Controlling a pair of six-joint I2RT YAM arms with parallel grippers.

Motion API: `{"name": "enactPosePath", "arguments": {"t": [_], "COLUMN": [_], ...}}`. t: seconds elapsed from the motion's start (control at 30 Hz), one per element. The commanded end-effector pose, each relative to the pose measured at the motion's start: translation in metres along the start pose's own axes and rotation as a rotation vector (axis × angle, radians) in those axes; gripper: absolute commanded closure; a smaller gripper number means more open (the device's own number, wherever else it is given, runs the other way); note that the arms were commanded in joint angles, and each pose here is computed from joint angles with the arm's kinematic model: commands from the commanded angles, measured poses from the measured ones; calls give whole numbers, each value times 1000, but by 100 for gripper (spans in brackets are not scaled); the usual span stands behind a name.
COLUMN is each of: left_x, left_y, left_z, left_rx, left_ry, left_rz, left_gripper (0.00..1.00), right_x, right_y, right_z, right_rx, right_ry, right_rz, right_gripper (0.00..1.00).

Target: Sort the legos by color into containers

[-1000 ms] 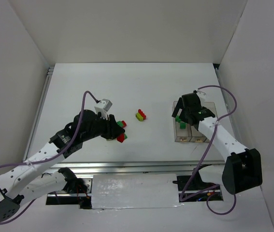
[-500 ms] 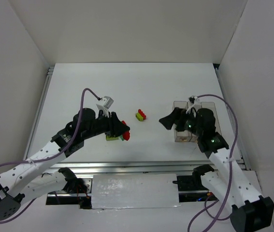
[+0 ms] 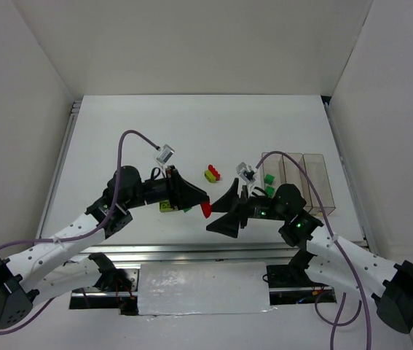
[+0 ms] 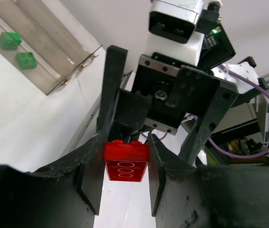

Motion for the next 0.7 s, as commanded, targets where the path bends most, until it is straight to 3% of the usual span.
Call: {"name": "enactPosePath", "arguments": {"t": [0.0, 0.13, 0.3, 0.33, 0.37, 0.4, 0.43, 0.47, 0.5, 0.57, 0.6, 0.67], "left_x": [-18, -19, -17, -16, -15, -13, -11, -10, -5, 9, 13, 14], "left_y": [4, 3, 3, 3, 4, 6, 7, 11, 14, 29, 39, 47], "left_z": [0, 0, 0, 0, 0, 1, 1, 0, -3, -11, -24, -38], "left_rx": [-11, -2, -5, -7, -12, -24, -37, -63, -72, -214, -299, -374], "left_ry": [-120, -143, -123, -114, -97, -60, -31, 22, 157, 421, 617, 768], "left_rz": [24, 24, 26, 32, 35, 28, 40, 34, -7, -6, -13, -5], "left_gripper": [100, 100, 100, 100, 100, 93, 80, 6, 0, 1, 1, 0], "right_x": [10, 4, 7, 7, 6, 5, 3, 0, -10, -29, -47, -71], "right_y": [35, 42, 45, 44, 44, 42, 39, 38, 32, 17, 20, 18], "right_z": [16, 26, 31, 31, 31, 30, 29, 28, 25, 16, 5, -14], "right_rx": [-137, -167, -169, -163, -166, -163, -156, -153, -128, -38, -72, -79], "right_ry": [38, 12, 60, 67, 56, 37, 17, -14, -115, -293, -469, -730], "right_rz": [-99, -81, -92, -93, -93, -87, -83, -96, -60, -5, 11, 90], "right_gripper": [2, 12, 50, 64, 94, 100, 100, 100, 100, 100, 100, 100]}}
Point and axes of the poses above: each gripper's point midway between its finger pads, its own z axis out along the fingers, its own x axis along the line the jaws close on, y = z × x, the point moved 9 cm from there along -z, back along the fingers, and after that the axes turned 11 degrees about -z, right-handed, at the moved point
